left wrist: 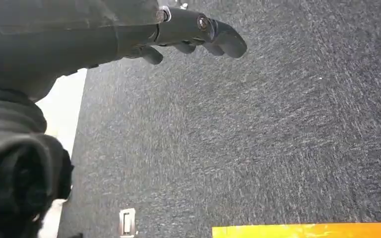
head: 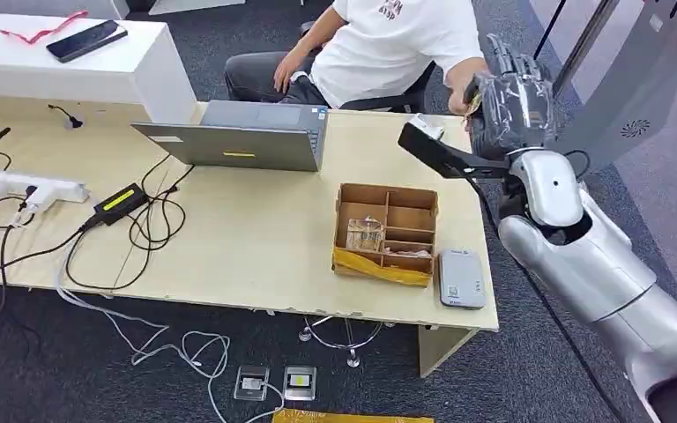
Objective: Pass the card to the sensor for recognition and then transmit it.
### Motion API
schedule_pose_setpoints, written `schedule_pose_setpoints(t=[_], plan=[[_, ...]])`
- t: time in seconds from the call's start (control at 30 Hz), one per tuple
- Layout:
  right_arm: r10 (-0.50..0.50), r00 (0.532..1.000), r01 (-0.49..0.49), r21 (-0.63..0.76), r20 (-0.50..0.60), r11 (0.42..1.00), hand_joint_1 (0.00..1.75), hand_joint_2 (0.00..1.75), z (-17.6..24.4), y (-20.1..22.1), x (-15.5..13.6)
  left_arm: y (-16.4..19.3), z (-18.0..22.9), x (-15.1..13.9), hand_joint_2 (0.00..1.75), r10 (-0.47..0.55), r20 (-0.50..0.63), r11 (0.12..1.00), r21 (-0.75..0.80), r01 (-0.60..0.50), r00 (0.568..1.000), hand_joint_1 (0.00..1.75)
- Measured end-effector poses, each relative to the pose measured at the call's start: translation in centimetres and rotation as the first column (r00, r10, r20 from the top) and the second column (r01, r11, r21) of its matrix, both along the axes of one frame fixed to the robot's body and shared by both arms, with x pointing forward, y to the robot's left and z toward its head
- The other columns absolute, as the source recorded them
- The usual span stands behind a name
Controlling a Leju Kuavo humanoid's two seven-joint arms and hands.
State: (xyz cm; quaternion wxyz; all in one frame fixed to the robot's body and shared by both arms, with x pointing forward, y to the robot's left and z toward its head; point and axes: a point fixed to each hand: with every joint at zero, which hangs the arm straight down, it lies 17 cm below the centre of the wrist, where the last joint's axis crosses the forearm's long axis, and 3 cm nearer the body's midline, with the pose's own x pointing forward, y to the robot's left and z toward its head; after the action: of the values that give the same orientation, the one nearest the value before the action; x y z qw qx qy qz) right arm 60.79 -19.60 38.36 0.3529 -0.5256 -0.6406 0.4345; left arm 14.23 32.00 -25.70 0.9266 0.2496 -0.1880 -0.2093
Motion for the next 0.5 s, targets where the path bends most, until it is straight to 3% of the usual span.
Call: schedule_pose_setpoints(t=[0.13,0.17,0.2,0.23,0.27,0.5], plan=[[-0.003,0.999,0.002,-0.042,-0.044,0.999,1.75,1.75,-2.0,1.1,0.7,-0.1,0.0,0.1,0.0,-0.009,0.001,1.0,0.001,0.009,1.0,0.0],[-0.008,0.998,0.005,-0.048,-0.055,0.999,1.61,1.75,-2.5,1.2,0.9,-0.1,0.0,0.1,0.0,-0.011,0.001,1.0,0.002,0.011,1.0,0.0],[-0.012,0.998,0.009,-0.054,-0.064,0.998,1.61,1.75,-2.9,1.2,1.1,-0.1,0.0,0.2,0.0,-0.012,0.002,1.0,0.001,0.012,1.0,0.0],[-0.017,0.997,0.012,-0.059,-0.072,0.998,0.93,1.75,-3.3,1.3,1.2,-0.1,0.0,0.2,0.0,-0.014,0.001,1.0,0.001,0.014,1.0,0.0],[-0.022,0.997,0.017,-0.066,-0.079,0.998,0.02,1.75,-3.7,1.2,1.3,-0.1,0.0,0.2,0.0,-0.018,0.001,1.0,0.0,0.018,1.0,0.0],[-0.052,0.995,0.045,-0.076,-0.08,0.996,0.0,1.75,-4.9,0.4,1.7,-0.3,-0.1,0.2,0.0,-0.032,-0.009,0.999,-0.006,0.032,0.999,0.0]])
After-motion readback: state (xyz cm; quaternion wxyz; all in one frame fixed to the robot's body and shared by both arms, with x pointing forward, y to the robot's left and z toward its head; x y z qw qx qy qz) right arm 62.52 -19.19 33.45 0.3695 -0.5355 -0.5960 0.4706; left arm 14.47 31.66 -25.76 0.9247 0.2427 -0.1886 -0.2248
